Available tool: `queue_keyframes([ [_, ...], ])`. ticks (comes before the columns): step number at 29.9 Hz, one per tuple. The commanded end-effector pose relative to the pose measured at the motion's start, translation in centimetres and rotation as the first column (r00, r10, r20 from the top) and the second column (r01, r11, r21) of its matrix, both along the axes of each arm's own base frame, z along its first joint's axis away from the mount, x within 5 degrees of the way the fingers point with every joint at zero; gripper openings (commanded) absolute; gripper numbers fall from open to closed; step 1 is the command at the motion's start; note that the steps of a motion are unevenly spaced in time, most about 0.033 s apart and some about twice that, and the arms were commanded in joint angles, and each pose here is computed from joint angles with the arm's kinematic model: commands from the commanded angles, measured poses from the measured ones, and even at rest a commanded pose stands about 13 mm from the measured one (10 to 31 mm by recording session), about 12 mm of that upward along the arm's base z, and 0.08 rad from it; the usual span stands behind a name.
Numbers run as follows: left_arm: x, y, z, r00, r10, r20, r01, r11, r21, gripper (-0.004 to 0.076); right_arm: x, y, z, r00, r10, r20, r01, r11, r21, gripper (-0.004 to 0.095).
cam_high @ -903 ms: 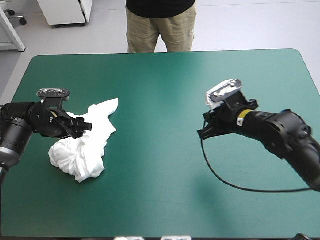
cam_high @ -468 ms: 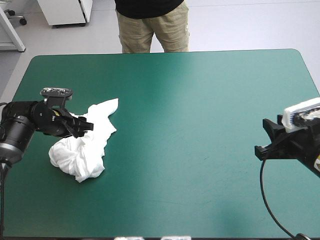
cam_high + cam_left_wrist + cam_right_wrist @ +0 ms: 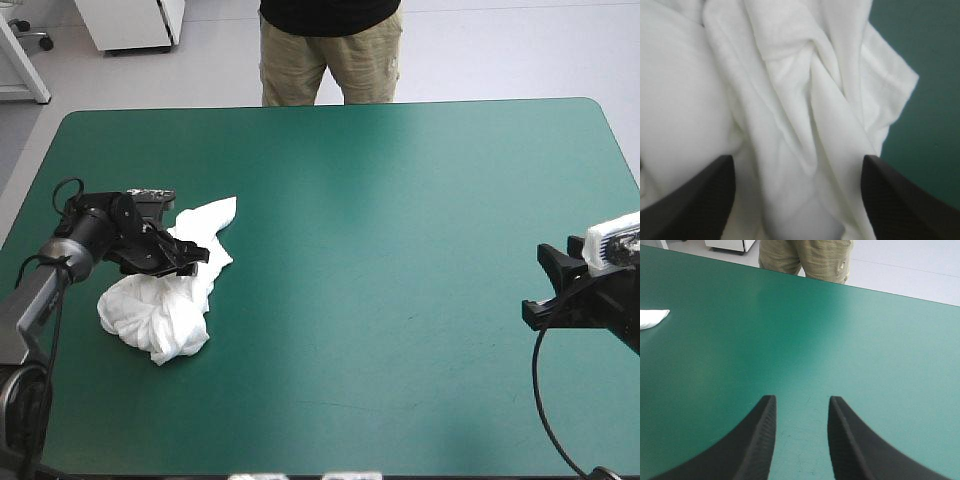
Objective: Fold the cloth
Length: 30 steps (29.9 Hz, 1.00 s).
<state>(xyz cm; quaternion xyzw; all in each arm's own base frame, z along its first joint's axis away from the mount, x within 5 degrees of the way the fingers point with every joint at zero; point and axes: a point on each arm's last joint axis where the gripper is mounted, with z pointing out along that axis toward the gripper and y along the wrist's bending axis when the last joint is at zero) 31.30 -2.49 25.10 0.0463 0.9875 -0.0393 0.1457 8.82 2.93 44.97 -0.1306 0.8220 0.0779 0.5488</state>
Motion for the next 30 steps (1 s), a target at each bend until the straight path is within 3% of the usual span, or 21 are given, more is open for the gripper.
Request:
queue_keyframes([
  [1, 1.2, -0.4, -0.3, 1.0, 0.018, 0.013, -0.018, 0.999, -0.045, 0.0511, 0.0, -0.1, 1.5, 0.995, 0.001, 0.099, -0.004, 1.0, 0.022, 0.0334],
  [3, 1.7, -0.6, -1.6, 1.0, 0.011, -0.027, -0.013, 0.998, -0.058, 0.0507, 0.0, -0.1, 1.5, 0.995, 0.001, 0.099, -0.004, 1.0, 0.022, 0.0334],
  [6, 1.9, -1.0, -2.6, 0.998, -0.022, -0.059, 0.017, 0.996, -0.087, 0.0418, 0.0, -0.1, 1.5, 0.995, 0.001, 0.099, -0.004, 1.0, 0.022, 0.0334],
  [10, 2.0, -1.5, -2.4, 0.997, -0.069, -0.035, 0.063, 0.988, -0.143, 0.0002, 0.0, -0.1, 1.5, 0.995, 0.001, 0.102, -0.003, 1.0, 0.021, 0.0334],
  [14, 2.0, -2.5, -2.1, 0.994, -0.104, -0.021, 0.097, 0.972, -0.214, -0.0009, -0.1, -0.2, 1.7, 0.994, -0.003, 0.11, 0.0, 1.0, 0.021, 0.0334],
  [18, 1.9, -5.2, -1.4, 0.975, -0.22, 0.017, 0.218, 0.951, -0.22, -0.0009, -0.1, -0.4, 1.8, 0.992, -0.019, 0.123, 0.018, 1.0, 0.007, 0.0334],
  [23, 1.5, -11.7, 0.6, 0.915, -0.387, 0.116, 0.403, 0.892, -0.203, -0.0009, -0.1, -0.4, 1.8, 0.992, -0.021, 0.122, 0.019, 1.0, 0.012, 0.0334],
  [30, -1.0, -22.9, 2.5, 0.762, -0.611, 0.215, 0.647, 0.733, -0.209, -0.0009, -0.4, -0.6, 2.4, 0.99, -0.022, 0.14, 0.018, 1.0, 0.025, 0.0334],
])
